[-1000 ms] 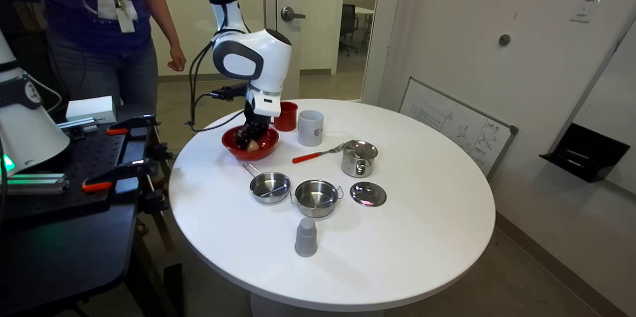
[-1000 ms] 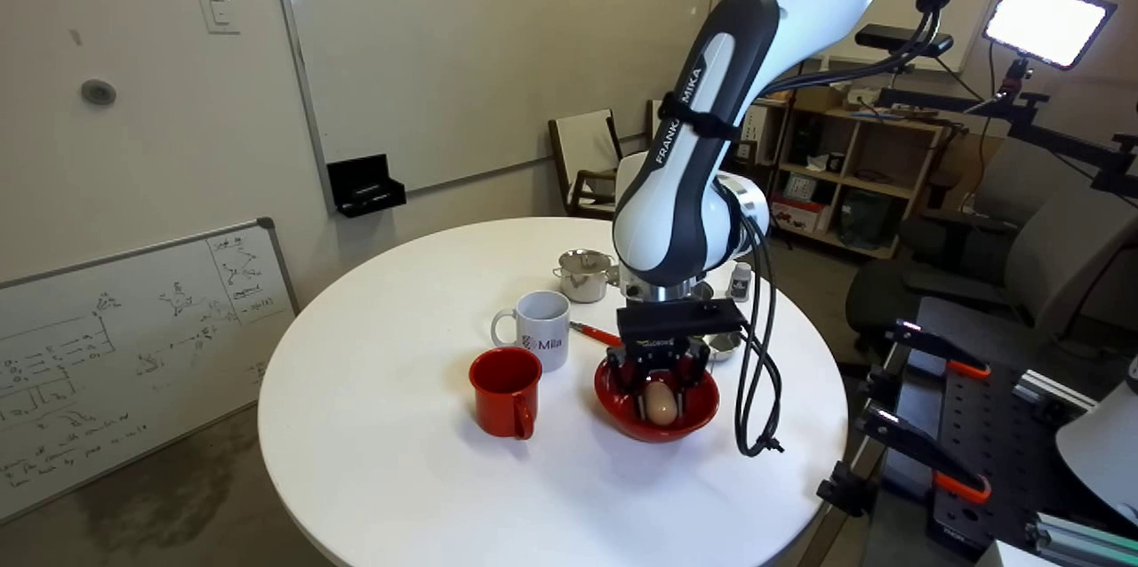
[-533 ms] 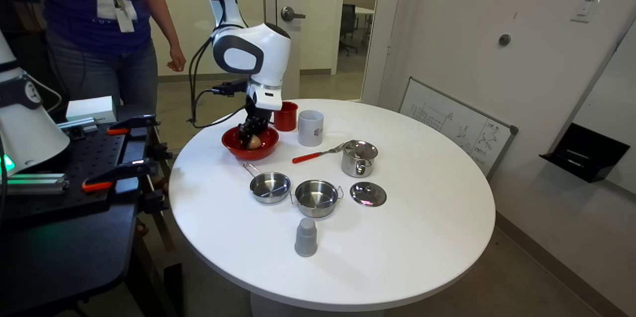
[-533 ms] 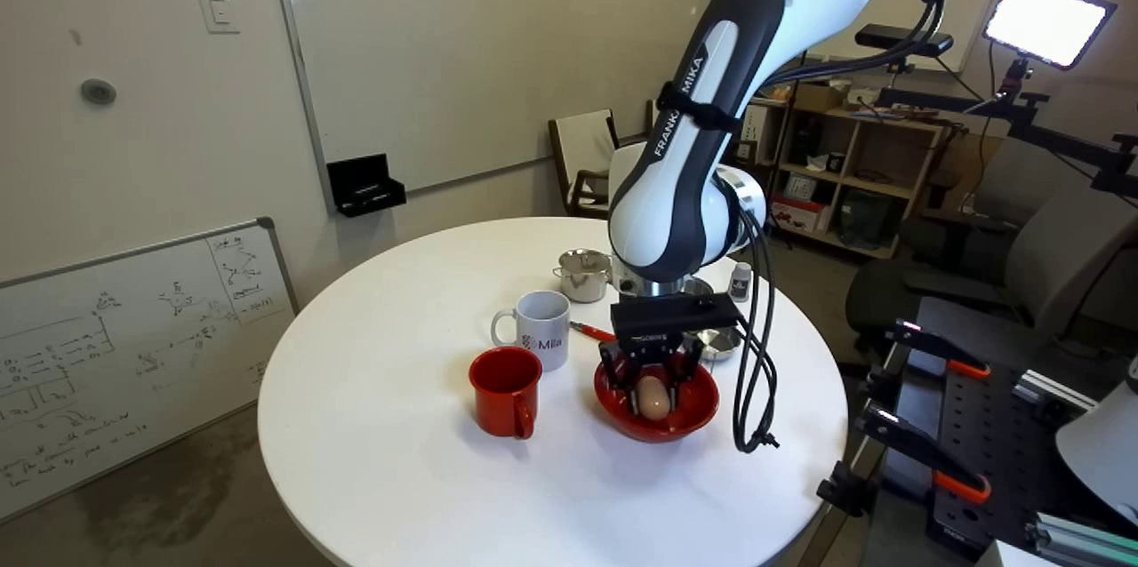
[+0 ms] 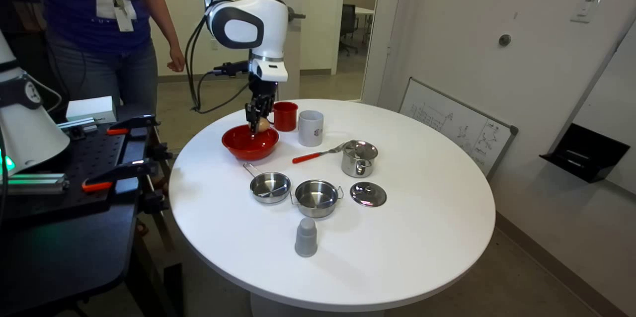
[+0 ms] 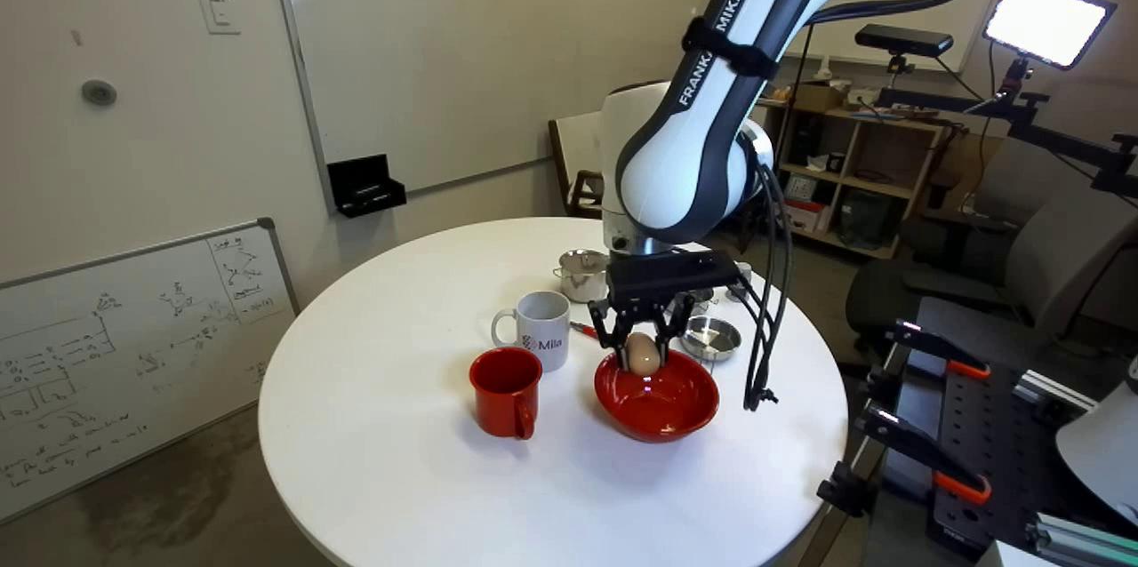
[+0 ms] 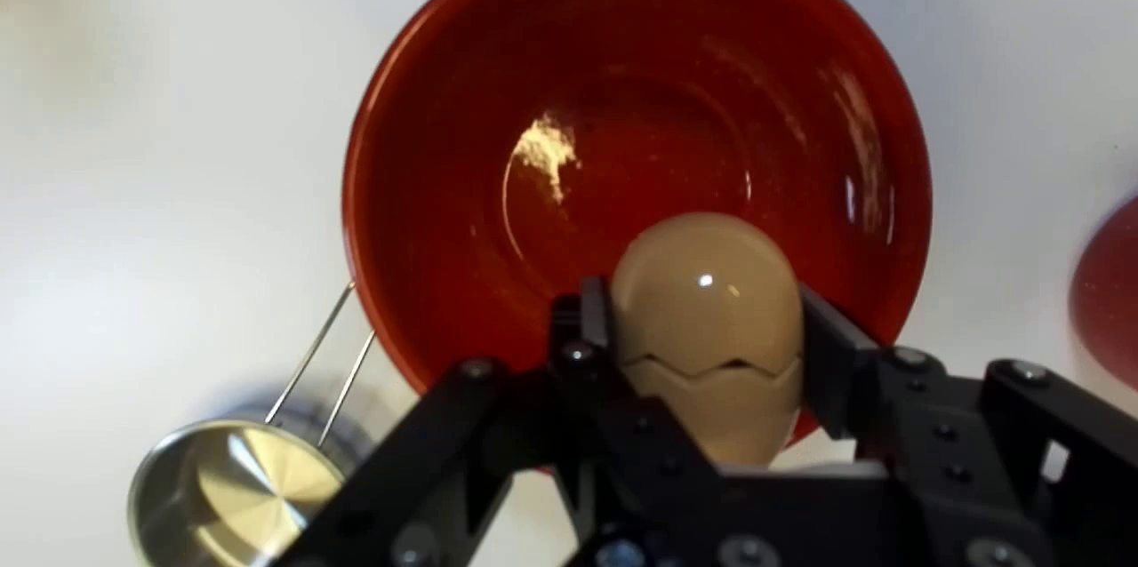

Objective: Take the egg from the bowl and put it on the table

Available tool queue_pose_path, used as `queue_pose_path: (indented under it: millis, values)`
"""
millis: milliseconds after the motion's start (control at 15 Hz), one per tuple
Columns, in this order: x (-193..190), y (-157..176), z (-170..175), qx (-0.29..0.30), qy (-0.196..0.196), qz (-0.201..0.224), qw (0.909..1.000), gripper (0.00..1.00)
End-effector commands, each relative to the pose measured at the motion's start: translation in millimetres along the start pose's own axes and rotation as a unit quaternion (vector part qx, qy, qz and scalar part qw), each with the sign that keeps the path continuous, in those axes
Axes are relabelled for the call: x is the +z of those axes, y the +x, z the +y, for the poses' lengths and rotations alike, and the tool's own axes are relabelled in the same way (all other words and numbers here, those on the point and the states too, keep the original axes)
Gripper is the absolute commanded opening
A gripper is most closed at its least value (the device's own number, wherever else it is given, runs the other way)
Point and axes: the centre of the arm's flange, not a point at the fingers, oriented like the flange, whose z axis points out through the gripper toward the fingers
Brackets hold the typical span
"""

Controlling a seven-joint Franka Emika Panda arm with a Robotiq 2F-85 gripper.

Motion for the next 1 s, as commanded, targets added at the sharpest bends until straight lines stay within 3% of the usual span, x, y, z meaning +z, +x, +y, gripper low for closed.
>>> queue_pose_path:
  millis: [0, 533, 933]
  values:
    - [-34.6, 9.3, 17.1, 0.005, -0.021, 0.033, 0.9992, 0.23]
    - [-62.6, 68.5, 33.4, 0.011, -0.047, 0.065, 0.9967, 0.23]
    - [-68.9, 84.4, 36.0, 0.017, -0.051, 0.064, 0.9965, 0.23]
